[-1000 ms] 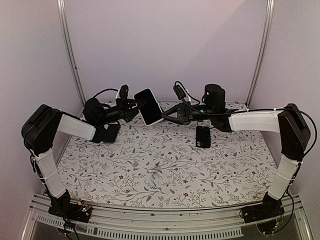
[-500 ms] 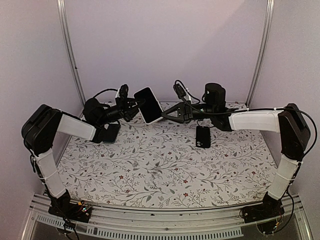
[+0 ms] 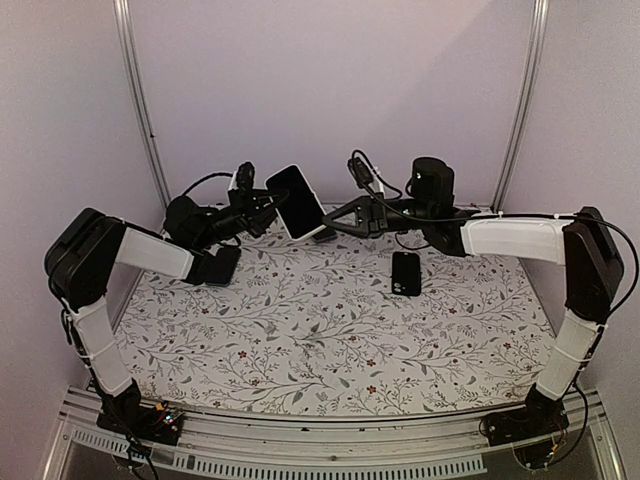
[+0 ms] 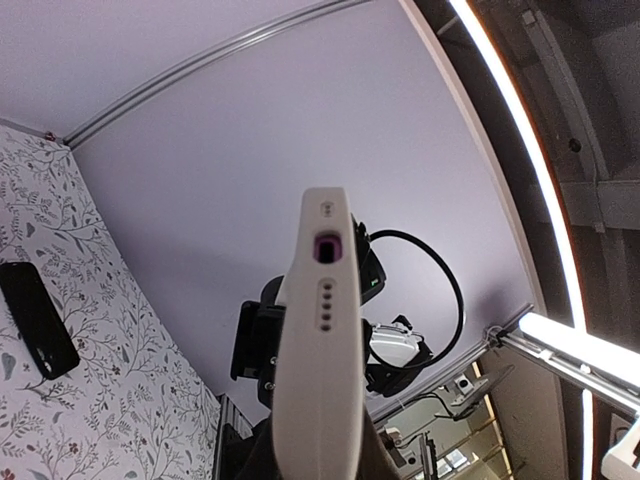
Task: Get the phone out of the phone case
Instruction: Remove the bottom right corner of the phone case from the phone.
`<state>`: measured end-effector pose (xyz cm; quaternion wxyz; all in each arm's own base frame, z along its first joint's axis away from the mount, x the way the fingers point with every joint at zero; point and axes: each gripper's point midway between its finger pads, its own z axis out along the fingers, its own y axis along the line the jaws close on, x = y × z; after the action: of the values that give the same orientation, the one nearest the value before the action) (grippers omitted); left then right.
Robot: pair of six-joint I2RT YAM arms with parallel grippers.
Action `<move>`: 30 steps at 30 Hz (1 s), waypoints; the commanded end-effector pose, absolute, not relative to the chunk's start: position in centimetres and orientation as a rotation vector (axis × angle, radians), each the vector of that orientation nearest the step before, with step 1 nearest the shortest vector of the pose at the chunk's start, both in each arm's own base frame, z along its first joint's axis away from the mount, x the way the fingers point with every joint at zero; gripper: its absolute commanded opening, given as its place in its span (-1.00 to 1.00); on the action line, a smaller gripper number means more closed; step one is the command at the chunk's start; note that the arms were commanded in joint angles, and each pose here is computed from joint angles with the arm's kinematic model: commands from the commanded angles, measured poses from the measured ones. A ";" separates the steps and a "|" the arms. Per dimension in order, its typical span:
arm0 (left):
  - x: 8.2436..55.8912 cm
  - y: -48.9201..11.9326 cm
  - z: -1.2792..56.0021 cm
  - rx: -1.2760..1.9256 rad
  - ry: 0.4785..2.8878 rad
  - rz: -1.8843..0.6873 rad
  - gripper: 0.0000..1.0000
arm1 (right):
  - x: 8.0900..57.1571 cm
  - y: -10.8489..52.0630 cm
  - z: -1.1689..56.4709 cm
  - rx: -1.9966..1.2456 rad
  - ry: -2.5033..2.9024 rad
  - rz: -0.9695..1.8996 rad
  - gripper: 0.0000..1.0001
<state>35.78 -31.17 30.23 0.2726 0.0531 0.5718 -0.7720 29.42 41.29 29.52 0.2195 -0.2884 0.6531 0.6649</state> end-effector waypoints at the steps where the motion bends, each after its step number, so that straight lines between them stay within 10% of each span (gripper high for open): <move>1: 34.8 -33.3 30.8 0.166 1.528 -2.148 -1.00 | 26.7 41.7 34.8 -0.969 1.563 1.815 -1.00; 30: 34.6 -35.8 31.0 0.164 1.589 -2.245 -1.00 | 26.8 41.7 34.5 -0.957 1.584 1.725 -0.78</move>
<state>36.32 -32.85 31.21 0.2260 0.0474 0.5606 -0.7953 28.90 40.55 30.82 0.2449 -0.3056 0.6502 0.6510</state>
